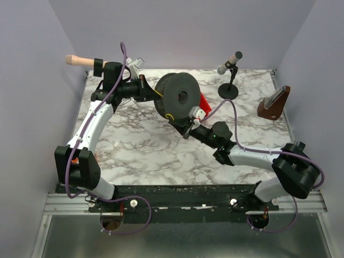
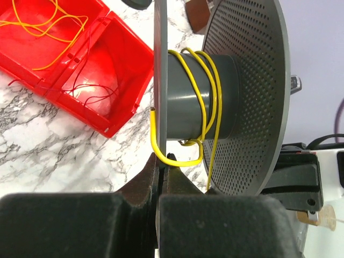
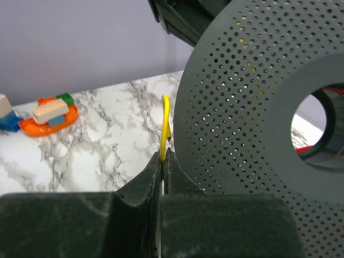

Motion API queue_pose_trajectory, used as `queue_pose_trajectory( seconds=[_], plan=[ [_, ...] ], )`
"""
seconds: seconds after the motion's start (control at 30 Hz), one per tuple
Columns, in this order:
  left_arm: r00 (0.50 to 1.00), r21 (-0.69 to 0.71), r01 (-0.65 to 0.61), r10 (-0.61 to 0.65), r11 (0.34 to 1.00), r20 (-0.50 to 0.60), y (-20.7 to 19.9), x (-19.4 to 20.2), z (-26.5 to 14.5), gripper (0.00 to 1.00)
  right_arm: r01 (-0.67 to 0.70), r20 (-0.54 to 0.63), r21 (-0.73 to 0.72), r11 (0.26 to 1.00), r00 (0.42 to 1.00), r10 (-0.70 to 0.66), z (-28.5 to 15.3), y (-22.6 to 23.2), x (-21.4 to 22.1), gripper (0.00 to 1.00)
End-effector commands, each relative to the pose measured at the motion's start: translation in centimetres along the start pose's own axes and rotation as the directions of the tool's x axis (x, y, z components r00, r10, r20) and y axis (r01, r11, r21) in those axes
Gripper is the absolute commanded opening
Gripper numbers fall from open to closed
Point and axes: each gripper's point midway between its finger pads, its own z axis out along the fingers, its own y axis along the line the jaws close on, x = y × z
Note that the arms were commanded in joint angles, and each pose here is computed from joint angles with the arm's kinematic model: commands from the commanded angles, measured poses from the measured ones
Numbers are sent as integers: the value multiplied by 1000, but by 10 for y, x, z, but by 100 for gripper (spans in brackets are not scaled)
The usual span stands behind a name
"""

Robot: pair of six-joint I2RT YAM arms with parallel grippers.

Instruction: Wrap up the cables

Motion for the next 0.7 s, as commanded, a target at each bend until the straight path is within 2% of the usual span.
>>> queue_pose_trajectory(
  seconds=[0.0, 0.17, 0.37, 0.5, 0.67],
  plan=[
    [972, 78, -156, 139, 985, 189, -48, -62, -25, 0, -209, 12, 76, 975, 978, 209, -18, -5, 23, 7],
    [966, 90, -159, 136, 983, 219, -54, -72, -26, 0, -341, 97, 130, 931, 939, 331, -13, -21, 18, 10],
    [961, 60, -164, 146, 985, 234, -46, -72, -24, 0, -514, 220, 213, 831, 854, 472, -19, -40, 9, 11],
    [969, 53, -120, 105, 991, 225, -28, -53, -14, 0, -649, 338, 360, 670, 760, 555, -40, -70, 13, 12],
    [963, 79, -57, 34, 995, 269, -13, -45, -4, 0, -765, 431, 445, 466, 639, 637, -45, -101, 23, 8]
  ],
)
